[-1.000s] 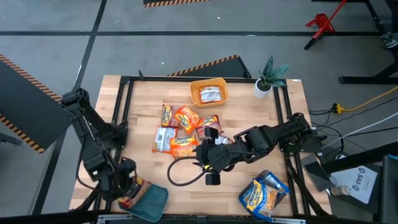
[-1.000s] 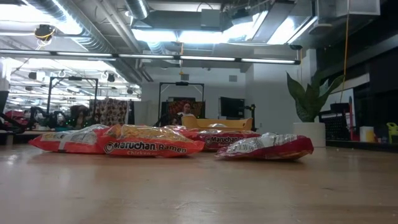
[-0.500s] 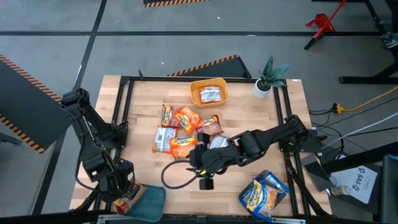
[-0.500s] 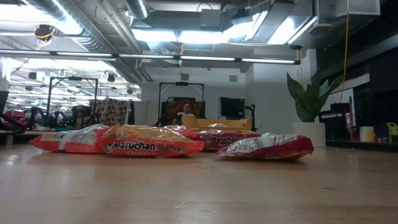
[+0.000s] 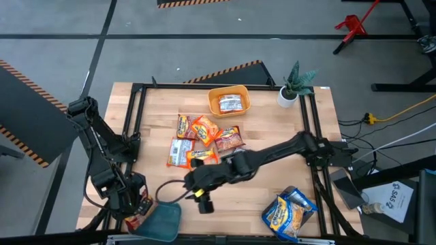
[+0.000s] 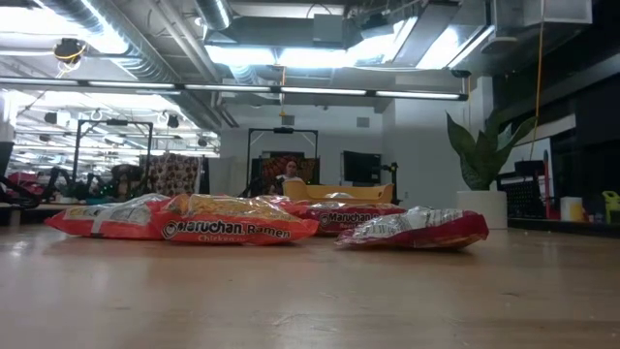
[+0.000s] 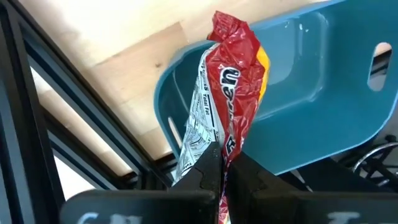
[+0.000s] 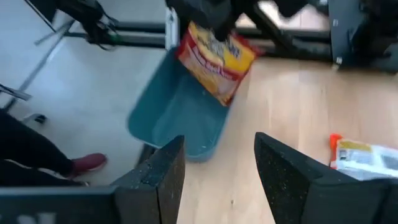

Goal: Sort Maruchan noodles
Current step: Put the red noodles into the blue bin

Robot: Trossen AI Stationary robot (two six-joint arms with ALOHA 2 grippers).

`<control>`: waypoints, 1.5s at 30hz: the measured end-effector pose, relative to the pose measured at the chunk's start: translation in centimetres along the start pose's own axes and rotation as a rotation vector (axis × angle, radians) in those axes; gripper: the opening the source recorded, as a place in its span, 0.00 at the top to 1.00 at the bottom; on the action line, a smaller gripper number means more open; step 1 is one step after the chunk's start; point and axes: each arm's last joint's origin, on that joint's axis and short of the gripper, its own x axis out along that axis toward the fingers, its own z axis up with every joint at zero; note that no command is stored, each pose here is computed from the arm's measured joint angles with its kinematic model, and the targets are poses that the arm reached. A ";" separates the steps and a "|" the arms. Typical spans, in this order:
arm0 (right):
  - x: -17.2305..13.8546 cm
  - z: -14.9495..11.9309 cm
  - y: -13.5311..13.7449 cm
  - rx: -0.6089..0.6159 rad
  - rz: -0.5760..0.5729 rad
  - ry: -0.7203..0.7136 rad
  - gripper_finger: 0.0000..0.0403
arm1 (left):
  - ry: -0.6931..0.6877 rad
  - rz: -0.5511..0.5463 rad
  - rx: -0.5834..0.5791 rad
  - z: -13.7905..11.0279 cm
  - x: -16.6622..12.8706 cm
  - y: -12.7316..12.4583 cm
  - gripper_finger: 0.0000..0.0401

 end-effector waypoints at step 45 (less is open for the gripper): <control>10.6 -7.5 -0.1 0.107 -0.193 0.139 0.56 | -0.210 0.119 0.182 3.4 0.3 -0.3 1.00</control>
